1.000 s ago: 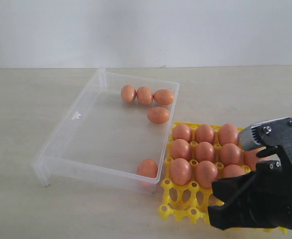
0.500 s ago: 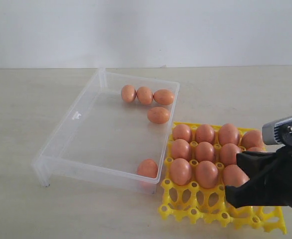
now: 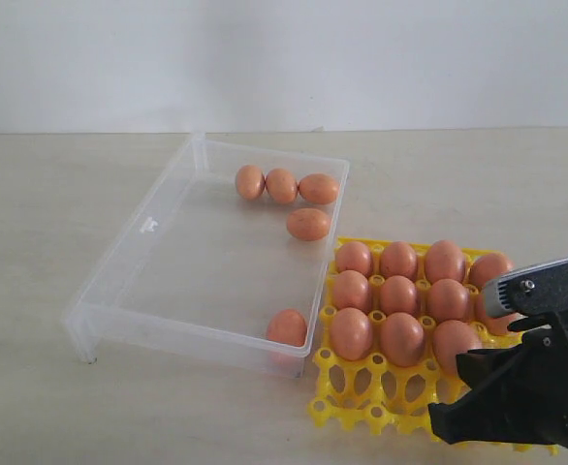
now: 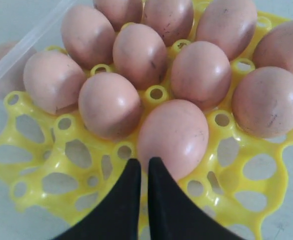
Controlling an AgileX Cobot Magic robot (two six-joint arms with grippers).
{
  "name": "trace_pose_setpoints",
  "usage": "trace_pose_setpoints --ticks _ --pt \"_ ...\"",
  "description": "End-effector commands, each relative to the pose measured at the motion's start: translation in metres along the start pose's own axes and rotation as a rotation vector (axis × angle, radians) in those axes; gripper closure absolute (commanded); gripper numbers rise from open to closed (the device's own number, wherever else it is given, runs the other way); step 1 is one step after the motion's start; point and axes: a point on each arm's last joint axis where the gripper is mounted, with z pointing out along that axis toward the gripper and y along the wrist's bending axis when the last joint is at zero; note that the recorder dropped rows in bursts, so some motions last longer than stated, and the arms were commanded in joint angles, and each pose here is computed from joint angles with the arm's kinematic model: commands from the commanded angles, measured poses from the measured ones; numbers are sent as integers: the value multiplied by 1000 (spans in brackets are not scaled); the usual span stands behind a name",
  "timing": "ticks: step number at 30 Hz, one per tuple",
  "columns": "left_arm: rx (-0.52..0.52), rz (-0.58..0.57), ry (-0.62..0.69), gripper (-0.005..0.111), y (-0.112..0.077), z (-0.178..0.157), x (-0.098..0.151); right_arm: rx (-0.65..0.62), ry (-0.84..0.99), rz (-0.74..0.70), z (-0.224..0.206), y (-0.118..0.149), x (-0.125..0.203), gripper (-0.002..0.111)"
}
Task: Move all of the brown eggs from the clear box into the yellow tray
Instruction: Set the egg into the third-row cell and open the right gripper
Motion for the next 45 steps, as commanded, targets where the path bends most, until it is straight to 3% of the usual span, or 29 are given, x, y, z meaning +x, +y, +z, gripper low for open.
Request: trace_pose_setpoints --ticks 1,8,18,25,45 --pt "-4 -12 -3 103 0 0 1 23 7 -46 5 -1 2 109" --pt "-4 -12 -3 103 0 0 1 -10 14 -152 7 2 4 109" --pt "-4 -12 -3 103 0 0 1 6 -40 -179 7 1 -1 109" --pt "-4 -12 -3 103 0 0 1 49 -58 -105 7 -3 -3 109" --pt "-4 -12 -3 103 0 0 1 64 -26 -105 10 -4 1 109"
